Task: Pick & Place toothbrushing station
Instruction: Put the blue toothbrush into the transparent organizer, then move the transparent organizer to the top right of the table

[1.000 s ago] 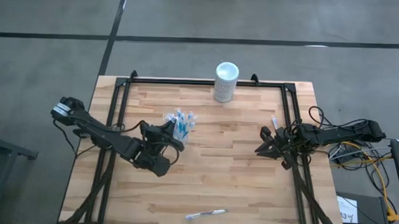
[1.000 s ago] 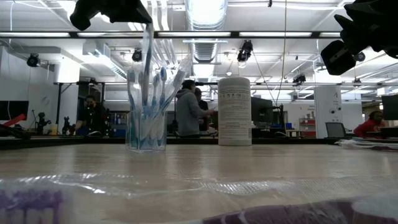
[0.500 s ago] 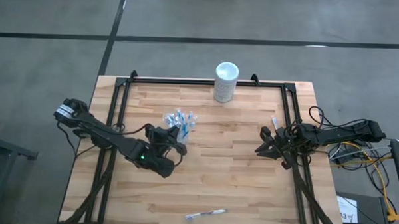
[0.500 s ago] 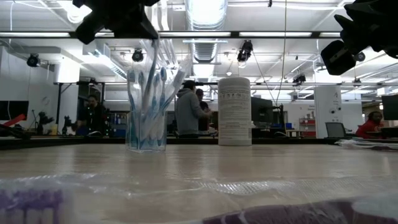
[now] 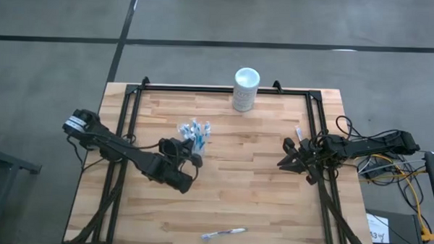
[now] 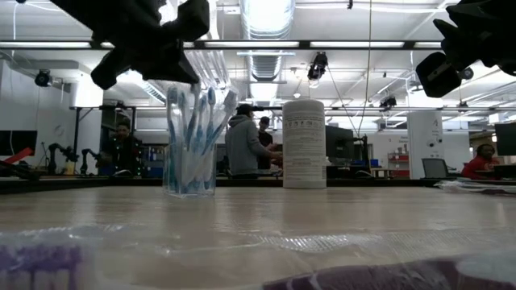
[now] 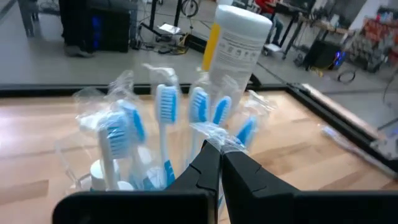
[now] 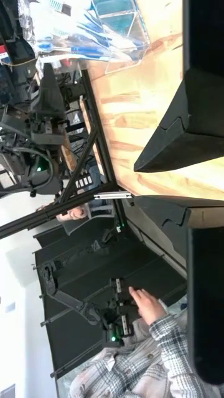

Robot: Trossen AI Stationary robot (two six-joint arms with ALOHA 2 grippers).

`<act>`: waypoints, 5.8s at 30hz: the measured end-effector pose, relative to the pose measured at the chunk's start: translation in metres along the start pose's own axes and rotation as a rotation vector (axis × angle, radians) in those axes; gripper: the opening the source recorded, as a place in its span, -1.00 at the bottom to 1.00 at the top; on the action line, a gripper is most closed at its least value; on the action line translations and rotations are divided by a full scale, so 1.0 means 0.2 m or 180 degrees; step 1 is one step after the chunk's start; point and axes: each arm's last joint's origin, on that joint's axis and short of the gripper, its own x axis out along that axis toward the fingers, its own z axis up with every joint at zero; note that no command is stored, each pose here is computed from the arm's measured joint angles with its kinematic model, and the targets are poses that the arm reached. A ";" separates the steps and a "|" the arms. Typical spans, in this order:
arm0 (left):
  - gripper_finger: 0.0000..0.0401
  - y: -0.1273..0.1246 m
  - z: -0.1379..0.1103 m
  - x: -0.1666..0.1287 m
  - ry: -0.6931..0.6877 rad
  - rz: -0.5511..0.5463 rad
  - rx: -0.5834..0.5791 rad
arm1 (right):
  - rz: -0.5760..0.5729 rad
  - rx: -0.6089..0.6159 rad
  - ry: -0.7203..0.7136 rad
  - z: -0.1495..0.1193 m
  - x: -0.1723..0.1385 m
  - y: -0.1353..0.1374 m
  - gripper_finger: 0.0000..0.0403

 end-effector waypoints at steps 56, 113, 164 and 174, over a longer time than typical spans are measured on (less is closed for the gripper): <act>-0.15 0.02 0.21 -0.07 0.0149 -0.0199 -0.0282 | -0.0001 0.0001 0.0000 0.00 0.00 0.00 -0.66; -0.15 -0.03 0.90 -0.29 0.0897 -0.1150 0.1066 | -0.0004 0.0002 0.0005 0.00 0.00 0.00 -0.66; -0.15 0.56 0.96 0.36 0.2178 0.0634 -0.0938 | -0.0004 0.0002 0.0004 0.00 0.00 0.00 -0.66; -0.15 0.68 0.69 0.50 0.2457 0.0717 -0.1512 | -0.0003 0.0002 0.0003 0.00 0.00 0.00 -0.66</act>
